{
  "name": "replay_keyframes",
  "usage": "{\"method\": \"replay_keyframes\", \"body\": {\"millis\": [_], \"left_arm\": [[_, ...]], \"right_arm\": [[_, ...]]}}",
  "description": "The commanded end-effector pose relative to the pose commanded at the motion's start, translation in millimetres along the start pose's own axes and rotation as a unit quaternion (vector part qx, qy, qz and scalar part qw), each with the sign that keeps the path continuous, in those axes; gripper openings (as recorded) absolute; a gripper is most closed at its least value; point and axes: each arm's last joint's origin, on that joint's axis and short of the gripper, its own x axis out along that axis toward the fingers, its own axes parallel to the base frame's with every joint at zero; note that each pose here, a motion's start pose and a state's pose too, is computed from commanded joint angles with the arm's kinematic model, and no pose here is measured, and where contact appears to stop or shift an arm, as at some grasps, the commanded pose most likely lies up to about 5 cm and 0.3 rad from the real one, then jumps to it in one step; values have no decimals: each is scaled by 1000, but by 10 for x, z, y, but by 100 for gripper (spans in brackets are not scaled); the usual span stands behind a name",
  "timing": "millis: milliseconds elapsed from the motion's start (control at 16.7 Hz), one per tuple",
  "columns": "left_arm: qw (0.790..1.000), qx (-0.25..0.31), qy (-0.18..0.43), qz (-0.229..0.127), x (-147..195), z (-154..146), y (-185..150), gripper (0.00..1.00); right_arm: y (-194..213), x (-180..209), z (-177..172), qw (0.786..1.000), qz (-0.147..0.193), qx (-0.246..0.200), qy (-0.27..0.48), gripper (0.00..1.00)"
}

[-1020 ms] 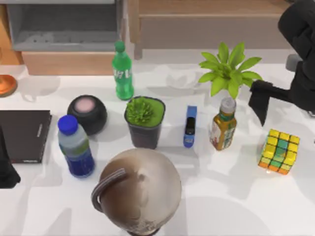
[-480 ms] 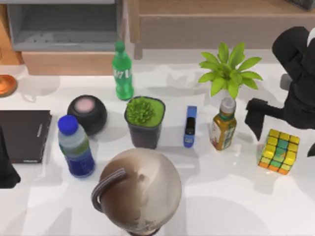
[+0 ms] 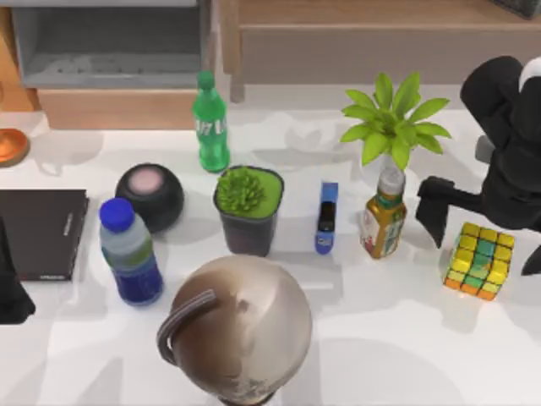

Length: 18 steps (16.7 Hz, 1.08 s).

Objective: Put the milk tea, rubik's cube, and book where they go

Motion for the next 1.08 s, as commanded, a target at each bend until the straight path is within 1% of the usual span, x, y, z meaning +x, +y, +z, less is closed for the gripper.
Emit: {"method": "replay_keyframes", "body": {"millis": [780, 840, 1080], "left_arm": [[1000, 0, 0, 0, 0, 0, 0, 100], [1000, 0, 0, 0, 0, 0, 0, 100], [1000, 0, 0, 0, 0, 0, 0, 100]], "right_arm": [[0, 0, 0, 1000, 0, 0, 0, 2], [0, 0, 0, 1000, 0, 0, 0, 0], [0, 0, 0, 1000, 0, 0, 0, 0]]}}
